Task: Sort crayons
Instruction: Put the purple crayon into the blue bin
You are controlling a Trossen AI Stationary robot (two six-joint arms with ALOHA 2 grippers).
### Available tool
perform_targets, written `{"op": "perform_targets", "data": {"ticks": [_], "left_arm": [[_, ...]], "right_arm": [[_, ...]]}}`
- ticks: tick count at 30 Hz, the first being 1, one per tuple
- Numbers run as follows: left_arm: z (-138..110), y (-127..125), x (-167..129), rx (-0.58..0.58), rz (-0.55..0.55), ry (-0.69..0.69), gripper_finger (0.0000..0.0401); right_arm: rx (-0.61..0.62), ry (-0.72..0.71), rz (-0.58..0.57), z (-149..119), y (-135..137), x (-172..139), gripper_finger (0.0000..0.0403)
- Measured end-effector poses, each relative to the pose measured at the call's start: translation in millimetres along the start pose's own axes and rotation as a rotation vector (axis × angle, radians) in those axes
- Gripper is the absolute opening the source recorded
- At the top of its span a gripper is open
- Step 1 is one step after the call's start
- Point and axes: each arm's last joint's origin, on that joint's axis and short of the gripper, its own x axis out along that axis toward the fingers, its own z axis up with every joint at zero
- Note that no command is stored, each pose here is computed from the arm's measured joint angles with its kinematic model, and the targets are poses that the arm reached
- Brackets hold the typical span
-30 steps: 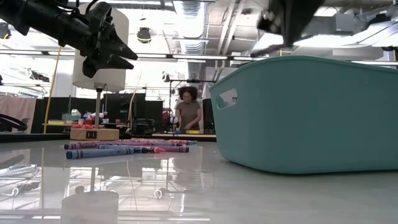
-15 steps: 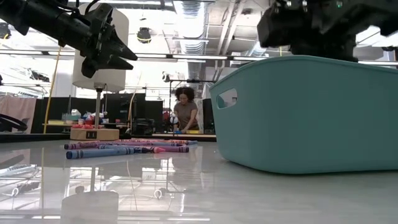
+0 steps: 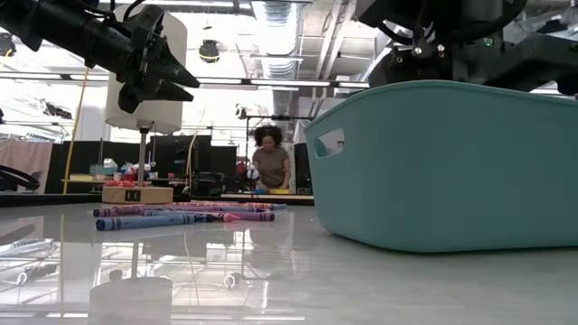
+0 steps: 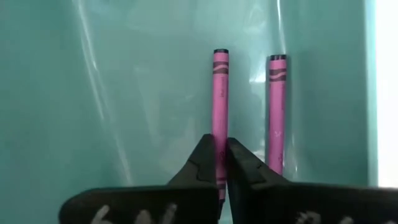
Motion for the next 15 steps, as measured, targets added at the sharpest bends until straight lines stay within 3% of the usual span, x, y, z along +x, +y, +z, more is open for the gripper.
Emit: {"op": "perform_targets", "data": {"ticks": [15], "left_arm": [[0.1,-0.1,0.0,0.000,0.000,0.000,0.0151]], "right_arm": [[-0.003,-0.005,0.000,0.1,-0.4,-1.5,0.0066]]}}
